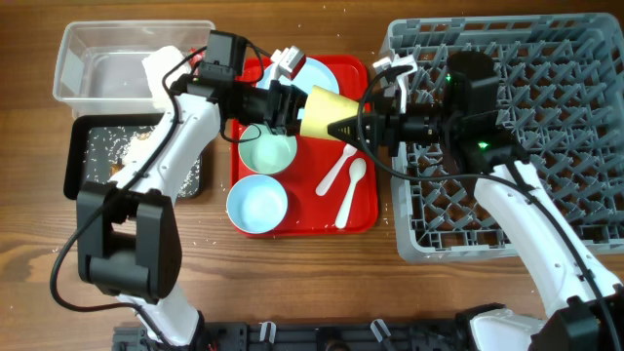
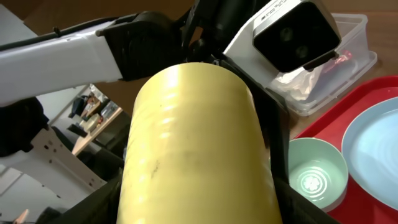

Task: Sort waste into correct bins and load items into the dishwasher rack
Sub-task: 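Hand the yellow cup to the right gripper and place it in the rack, then grasp the green bowl with the right gripper and carry it to the rack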

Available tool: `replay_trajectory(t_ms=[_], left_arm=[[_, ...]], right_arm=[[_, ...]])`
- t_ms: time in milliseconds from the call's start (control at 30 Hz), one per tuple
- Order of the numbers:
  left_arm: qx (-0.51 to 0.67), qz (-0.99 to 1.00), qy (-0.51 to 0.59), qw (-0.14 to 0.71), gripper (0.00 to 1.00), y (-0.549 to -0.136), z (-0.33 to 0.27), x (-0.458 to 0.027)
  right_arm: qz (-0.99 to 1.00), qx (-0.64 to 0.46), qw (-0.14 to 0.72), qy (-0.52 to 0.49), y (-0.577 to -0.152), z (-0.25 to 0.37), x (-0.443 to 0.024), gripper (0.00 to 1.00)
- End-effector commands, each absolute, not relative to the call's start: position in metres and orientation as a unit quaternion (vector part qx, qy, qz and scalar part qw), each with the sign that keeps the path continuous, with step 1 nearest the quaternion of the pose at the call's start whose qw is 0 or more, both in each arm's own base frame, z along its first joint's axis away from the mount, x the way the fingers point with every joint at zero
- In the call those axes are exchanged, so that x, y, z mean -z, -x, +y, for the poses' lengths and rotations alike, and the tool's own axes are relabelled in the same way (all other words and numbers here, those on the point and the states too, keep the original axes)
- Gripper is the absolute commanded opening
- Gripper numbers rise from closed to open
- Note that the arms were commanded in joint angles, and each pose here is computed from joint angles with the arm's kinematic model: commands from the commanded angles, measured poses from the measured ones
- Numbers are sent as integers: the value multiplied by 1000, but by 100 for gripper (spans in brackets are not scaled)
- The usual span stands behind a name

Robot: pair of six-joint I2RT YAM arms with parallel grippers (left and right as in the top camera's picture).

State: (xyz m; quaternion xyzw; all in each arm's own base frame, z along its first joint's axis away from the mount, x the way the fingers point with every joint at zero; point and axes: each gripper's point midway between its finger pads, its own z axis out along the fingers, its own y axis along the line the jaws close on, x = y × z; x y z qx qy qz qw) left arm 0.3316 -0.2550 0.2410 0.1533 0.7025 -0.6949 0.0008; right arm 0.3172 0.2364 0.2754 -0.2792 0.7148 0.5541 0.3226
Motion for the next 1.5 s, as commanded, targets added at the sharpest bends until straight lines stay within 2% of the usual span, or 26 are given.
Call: replay_trajectory(t_ms=[0,100,133,200,267,367,500,600,733,833,933,1033,1100,1167,1233,1300,1400,1467], left_arm=[[683,711,-163,24,54,-333,-254,-249],[616,773,-135,63,60,-355,-247,-221],[586,797,-124,79,61,-363,-243,-209],[507,849,-99,114,64,-383,-231,-182],[415,895,-70,149,68,-402,-212,-155],[305,934,-35,182,68,-421,-180,-132],[250,949,-17,190,70,-425,-163,-121],[237,952,-14,191,72,-426,-158,-119],[231,954,-12,193,73,-426,-156,-118],[231,954,-12,194,75,-427,-156,-118],[231,954,-12,193,75,-426,-156,-118],[231,954,-12,193,75,-426,-156,-118],[231,954,-12,193,75,-426,-156,-118],[232,952,-11,201,75,-428,-154,-125],[234,945,-5,227,75,-431,-145,-148],[235,934,9,268,77,-433,-124,-182],[223,922,52,311,82,-429,-77,-219],[208,923,94,311,92,-423,-40,-223]], right_arm=[[726,-554,336,231,-334,202,-285,47],[820,-454,342,66,-365,130,-248,47],[849,-412,331,18,-363,111,-234,47],[882,-350,315,-32,-350,92,-226,47],[915,-266,292,-78,-323,70,-233,47],[954,-142,228,-132,-278,45,-239,47],[980,-75,99,-158,-235,43,-203,47],[986,-45,9,-163,-224,40,-176,47],[984,-19,-87,-157,-208,38,-137,47],[980,-19,-119,-159,-200,41,-109,49],[980,-22,-116,-159,-204,42,-105,76],[983,-34,-90,-159,-218,45,-108,82],[985,-50,-57,-155,-236,49,-124,83],[987,-110,23,-119,-277,67,-165,80],[973,-188,113,-72,-318,99,-204,75],[956,-224,187,-37,-350,136,-224,72],[946,-248,209,-16,-377,199,-209,68],[946,-267,182,16,-380,242,-180,62]])
